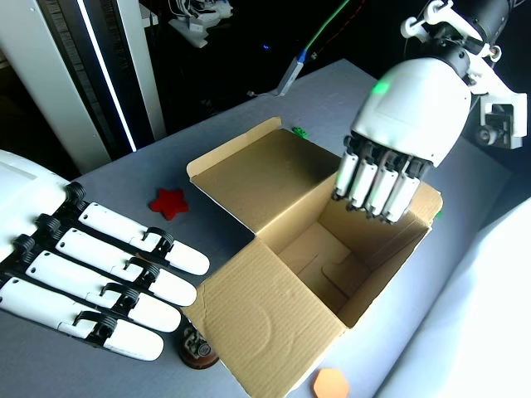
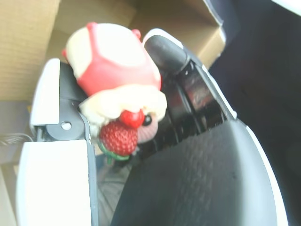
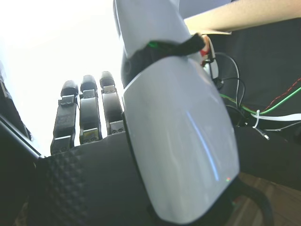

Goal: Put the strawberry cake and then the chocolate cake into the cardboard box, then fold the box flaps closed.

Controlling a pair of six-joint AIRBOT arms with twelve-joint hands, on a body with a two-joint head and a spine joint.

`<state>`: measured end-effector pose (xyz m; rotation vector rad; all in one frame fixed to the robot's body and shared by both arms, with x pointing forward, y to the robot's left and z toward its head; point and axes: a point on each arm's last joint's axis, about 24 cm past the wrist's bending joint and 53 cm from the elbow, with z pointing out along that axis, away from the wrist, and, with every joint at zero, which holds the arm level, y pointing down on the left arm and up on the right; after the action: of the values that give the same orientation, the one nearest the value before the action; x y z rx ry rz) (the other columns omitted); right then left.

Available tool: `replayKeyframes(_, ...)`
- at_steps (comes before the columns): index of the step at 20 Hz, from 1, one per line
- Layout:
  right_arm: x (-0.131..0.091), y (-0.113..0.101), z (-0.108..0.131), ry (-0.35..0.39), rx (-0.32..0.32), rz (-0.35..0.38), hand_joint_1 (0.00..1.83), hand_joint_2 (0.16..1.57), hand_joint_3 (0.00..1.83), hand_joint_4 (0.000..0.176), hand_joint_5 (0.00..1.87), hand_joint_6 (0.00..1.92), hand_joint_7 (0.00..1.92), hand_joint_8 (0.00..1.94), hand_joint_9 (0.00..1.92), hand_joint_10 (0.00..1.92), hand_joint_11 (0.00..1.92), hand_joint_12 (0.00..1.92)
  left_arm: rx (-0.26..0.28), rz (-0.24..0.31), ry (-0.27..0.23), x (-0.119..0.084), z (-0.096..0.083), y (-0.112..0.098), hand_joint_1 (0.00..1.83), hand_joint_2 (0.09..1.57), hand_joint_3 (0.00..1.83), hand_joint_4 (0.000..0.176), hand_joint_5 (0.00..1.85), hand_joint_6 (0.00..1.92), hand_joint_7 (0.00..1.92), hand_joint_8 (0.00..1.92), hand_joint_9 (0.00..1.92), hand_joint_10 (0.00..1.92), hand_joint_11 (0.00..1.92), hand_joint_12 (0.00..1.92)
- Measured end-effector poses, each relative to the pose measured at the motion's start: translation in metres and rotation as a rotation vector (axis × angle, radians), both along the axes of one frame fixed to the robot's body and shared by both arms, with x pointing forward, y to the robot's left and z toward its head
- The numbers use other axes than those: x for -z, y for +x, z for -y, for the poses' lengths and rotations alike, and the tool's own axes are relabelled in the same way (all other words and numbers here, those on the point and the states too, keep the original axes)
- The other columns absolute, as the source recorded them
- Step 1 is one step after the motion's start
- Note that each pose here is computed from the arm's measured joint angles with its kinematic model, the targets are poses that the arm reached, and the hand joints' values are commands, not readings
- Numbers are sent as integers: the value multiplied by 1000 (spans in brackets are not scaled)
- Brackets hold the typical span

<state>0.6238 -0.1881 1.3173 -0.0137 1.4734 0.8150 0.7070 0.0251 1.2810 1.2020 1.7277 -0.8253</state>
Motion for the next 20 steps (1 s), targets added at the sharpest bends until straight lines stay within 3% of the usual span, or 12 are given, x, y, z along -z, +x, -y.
replayKeyframes(4, 0, 0, 0, 0, 0, 0, 1251, 998, 0, 14, 59, 15, 68, 17, 65, 21, 6, 3, 14, 0, 11, 5, 12, 0, 1353, 1195, 0, 0, 780, 1173, 757, 1352, 813, 1445, 664, 1553)
replayKeyframes(7, 0, 0, -1, 1, -3, 0, 1165, 1013, 0, 7, 45, 6, 51, 3, 39, 8, 0, 0, 21, 9, 7, 4, 20, -1, 1341, 1216, 1, 0, 754, 1291, 730, 1333, 747, 1482, 539, 1580)
replayKeyframes(8, 1, 0, -2, -1, -4, -1, 1173, 1011, 0, 5, 49, 7, 66, 8, 54, 14, 0, 0, 24, 9, 10, 5, 21, -1, 1312, 1243, 4, 0, 660, 1396, 691, 1346, 748, 1519, 488, 1576)
replayKeyframes(9, 0, 0, -2, 2, -5, -2, 1179, 1017, 0, 9, 40, 3, 56, 3, 54, 14, 0, 0, 25, 9, 9, 5, 21, -2, 1188, 1191, 0, 0, 533, 822, 569, 802, 607, 1055, 426, 1482)
replayKeyframes(10, 1, 0, -3, 1, -6, -1, 1190, 1016, 0, 11, 34, 0, 56, 3, 53, 13, 0, 0, 24, 13, 11, 5, 21, -1, 1162, 1144, 0, 0, 555, 444, 579, 415, 610, 694, 360, 1334)
replayKeyframes(12, 1, 0, -4, -1, -7, -5, 1206, 996, 0, 11, 43, 4, 73, 8, 67, 17, 13, 8, 25, 16, 18, 7, 20, -1, 1080, 1141, 0, 0, 514, 96, 569, 70, 623, 282, 240, 1167)
replayKeyframes(13, 2, 0, -4, -2, -8, -7, 1234, 995, 0, 8, 52, 8, 70, 6, 60, 14, 2, 1, 24, 17, 21, 8, 20, 0, 993, 1144, 0, 4, 419, 26, 472, 13, 540, 134, 139, 1144)
replayKeyframes(15, 4, 0, -4, -3, -8, -15, 1225, 1012, 0, 2, 55, 8, 83, 10, 59, 12, 6, 3, 23, 19, 22, 8, 20, 0, 885, 1145, 2, 33, 252, 0, 271, 0, 403, 16, 15, 1207)
replayKeyframes(17, 9, 3, -1, 24, 0, -54, 1225, 1006, 0, 4, 57, 7, 79, 6, 48, 7, 0, 0, 22, 25, 25, 8, 19, 1, 841, 1105, 0, 54, 169, 0, 183, 0, 320, 0, 0, 1173)
replayKeyframes(18, 11, 5, -1, 24, 1, -64, 1221, 1003, 0, 8, 44, 2, 69, 2, 48, 7, 0, 0, 21, 26, 26, 8, 19, 1, 781, 1091, 0, 68, 101, 0, 116, 0, 254, 0, 0, 1069)
replayKeyframes(20, 23, 15, 3, 47, 13, -126, 1207, 1002, 0, 8, 62, 9, 84, 7, 67, 14, 15, 9, 17, 39, 32, 5, 17, 3, 759, 1053, 0, 77, 46, 0, 62, 0, 208, 1, 0, 1000)
